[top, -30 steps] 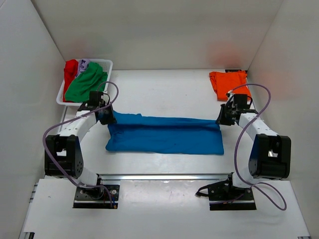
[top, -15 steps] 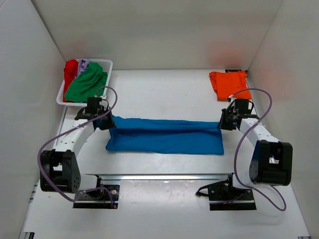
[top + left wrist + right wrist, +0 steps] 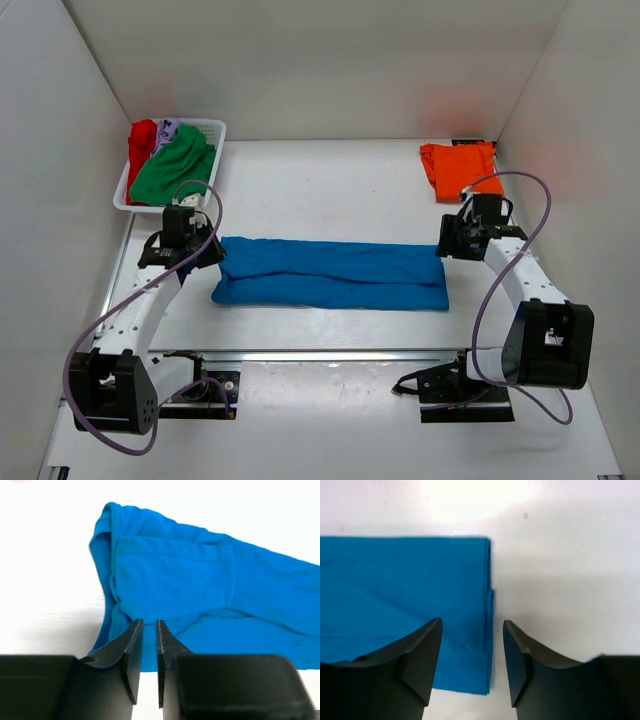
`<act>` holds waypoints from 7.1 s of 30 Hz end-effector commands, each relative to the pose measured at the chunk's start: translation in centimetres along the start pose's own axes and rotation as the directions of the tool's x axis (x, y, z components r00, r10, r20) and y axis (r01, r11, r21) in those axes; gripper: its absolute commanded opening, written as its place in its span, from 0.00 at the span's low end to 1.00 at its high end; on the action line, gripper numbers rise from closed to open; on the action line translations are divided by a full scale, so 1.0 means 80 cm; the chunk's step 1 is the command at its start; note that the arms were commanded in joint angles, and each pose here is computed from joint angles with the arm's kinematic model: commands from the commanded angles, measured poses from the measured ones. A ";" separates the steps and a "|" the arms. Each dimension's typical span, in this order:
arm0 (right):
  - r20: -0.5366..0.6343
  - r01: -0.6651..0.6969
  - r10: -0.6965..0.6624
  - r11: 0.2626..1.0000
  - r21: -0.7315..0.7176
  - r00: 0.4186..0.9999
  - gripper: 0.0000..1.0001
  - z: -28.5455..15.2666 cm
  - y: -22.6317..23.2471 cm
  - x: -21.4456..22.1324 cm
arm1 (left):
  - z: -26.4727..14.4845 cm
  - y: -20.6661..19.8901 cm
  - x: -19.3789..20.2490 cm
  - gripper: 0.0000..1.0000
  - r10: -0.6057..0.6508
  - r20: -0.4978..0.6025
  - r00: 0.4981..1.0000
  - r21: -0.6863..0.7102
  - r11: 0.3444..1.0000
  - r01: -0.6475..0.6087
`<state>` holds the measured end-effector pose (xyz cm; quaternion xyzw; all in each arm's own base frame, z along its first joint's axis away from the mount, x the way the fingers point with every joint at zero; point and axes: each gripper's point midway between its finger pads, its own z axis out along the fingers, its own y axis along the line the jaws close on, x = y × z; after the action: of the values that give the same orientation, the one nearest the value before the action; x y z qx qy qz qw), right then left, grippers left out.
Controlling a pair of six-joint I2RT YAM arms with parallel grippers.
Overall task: Fold and stack the t-shirts
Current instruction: Fold the other side of the tshirt into a rectangle, then rotate the tshirt 90 degrees, then grab the bottom of the folded rectangular tshirt with both arms, then fold the folded rectangular tshirt in 1/3 of the way
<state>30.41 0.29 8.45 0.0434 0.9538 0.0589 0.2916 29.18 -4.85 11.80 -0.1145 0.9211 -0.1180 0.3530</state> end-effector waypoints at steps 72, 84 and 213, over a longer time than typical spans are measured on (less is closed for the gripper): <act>-0.090 -0.003 -0.051 0.852 -0.523 0.995 0.75 -0.047 0.244 0.127 | 0.053 -0.182 0.055 0.53 0.182 -0.253 0.950 0.363 0.928 -0.081; -0.283 -0.079 -0.098 0.828 -0.556 0.954 0.55 -0.034 0.269 0.225 | -0.008 -0.115 0.214 0.58 0.114 -0.323 0.940 0.339 0.941 0.003; -0.383 -0.044 -0.147 0.893 -0.447 0.912 0.42 0.049 0.262 0.168 | 0.062 -0.087 0.172 0.00 -0.026 -0.266 0.964 0.239 0.967 0.092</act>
<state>24.20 25.43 2.65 -0.0708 0.9367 0.3262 0.1062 24.96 -17.43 2.12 -0.0840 0.9250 -0.2804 0.2423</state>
